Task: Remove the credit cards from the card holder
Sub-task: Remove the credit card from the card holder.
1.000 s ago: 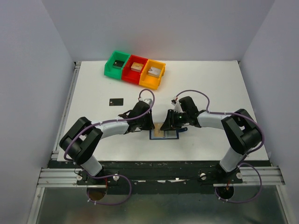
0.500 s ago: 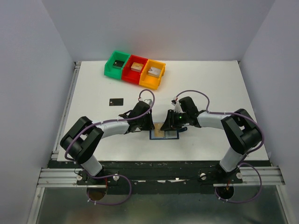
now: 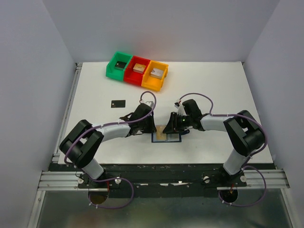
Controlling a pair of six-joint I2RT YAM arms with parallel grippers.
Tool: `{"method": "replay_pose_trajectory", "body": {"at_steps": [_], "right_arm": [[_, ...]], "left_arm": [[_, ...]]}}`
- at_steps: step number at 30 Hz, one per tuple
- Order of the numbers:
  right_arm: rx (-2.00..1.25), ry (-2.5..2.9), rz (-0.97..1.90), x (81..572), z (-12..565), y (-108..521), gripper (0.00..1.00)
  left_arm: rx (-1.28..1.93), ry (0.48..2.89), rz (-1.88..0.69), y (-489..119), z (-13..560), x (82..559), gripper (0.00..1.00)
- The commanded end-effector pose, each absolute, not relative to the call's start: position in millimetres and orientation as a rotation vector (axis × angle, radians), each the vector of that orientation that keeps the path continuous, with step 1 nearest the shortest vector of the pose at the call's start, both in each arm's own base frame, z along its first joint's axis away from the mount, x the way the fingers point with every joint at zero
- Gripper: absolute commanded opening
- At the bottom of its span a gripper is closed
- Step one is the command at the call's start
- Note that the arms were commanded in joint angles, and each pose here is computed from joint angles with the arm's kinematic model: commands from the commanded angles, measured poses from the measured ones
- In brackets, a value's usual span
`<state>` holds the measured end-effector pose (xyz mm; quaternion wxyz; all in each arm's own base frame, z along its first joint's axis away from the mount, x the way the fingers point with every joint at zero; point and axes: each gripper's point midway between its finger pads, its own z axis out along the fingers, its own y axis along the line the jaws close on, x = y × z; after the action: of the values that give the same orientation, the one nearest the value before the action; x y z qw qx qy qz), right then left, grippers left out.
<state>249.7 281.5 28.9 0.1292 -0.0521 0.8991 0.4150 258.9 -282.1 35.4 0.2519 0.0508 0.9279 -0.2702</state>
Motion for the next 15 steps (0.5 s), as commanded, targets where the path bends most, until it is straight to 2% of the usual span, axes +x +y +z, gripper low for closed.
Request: {"method": "replay_pose_trajectory", "body": {"at_steps": [1,7,15], "right_arm": [[-0.142,2.638,1.209,246,19,280,0.42],[-0.146,2.627,1.211,248,22,280,0.43],[-0.138,2.618,1.250,248,27,285,0.42]], "left_arm": [[0.112,2.490,-0.730,-276,50,260,0.19],[0.110,2.458,-0.739,-276,60,262,0.19],[0.104,2.528,-0.682,-269,37,257,0.16]]}}
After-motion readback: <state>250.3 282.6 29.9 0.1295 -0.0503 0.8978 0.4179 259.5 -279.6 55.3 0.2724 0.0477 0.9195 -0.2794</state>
